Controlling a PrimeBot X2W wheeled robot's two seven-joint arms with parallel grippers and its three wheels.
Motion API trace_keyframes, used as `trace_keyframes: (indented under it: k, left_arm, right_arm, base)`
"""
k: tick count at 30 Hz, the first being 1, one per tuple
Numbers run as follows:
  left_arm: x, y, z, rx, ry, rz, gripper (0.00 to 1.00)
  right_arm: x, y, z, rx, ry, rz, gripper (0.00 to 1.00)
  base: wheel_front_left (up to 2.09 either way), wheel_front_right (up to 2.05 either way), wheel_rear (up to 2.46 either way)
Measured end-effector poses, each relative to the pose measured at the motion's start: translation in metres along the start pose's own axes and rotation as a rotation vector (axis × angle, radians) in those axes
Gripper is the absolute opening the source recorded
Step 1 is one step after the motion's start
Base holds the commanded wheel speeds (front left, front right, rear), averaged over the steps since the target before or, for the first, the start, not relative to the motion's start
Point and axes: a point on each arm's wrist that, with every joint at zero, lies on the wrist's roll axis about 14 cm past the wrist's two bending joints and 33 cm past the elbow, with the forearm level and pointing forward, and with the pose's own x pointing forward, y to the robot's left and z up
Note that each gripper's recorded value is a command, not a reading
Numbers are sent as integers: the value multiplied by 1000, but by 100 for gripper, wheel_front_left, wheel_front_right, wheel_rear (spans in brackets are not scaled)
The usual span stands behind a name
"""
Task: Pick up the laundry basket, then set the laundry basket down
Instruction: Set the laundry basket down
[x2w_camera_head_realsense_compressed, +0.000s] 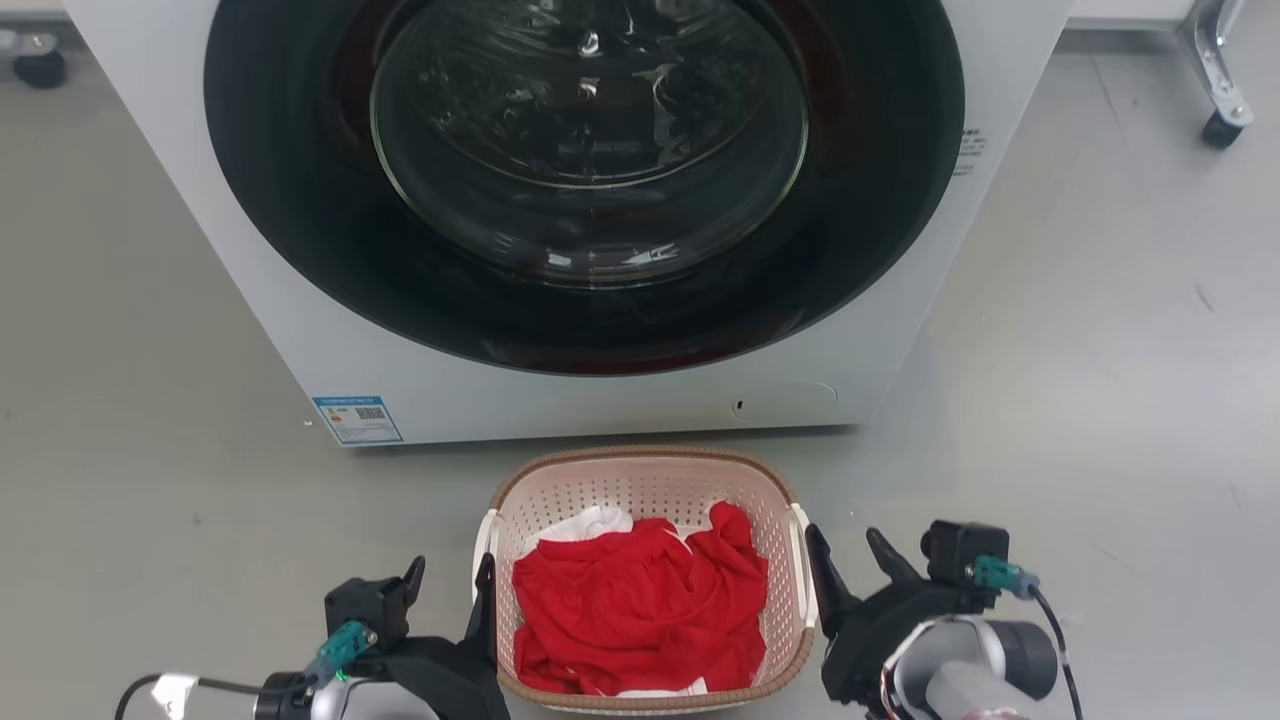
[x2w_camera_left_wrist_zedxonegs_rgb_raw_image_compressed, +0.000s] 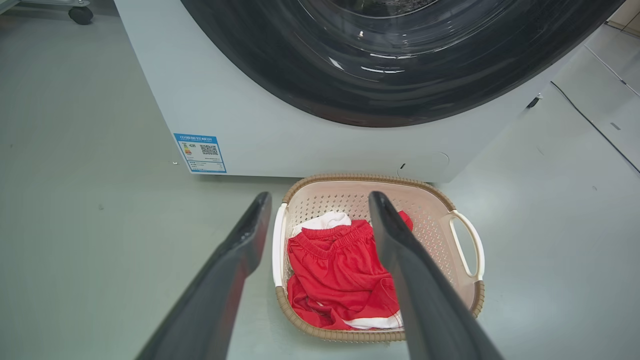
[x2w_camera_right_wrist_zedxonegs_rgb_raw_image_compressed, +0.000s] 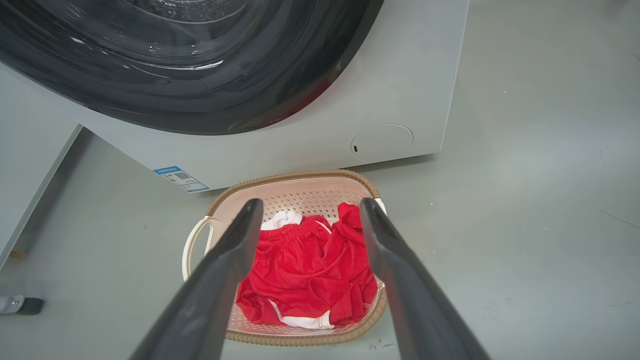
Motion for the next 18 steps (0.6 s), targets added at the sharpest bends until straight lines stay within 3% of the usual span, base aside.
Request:
trace_keyframes:
  k: [18]
  left_arm:
    - [-59,-5,15,11,-150,-9,100]
  right_arm:
    - [-57,21,-12,29,-104,52,100]
  base:
    - [0,0,0]
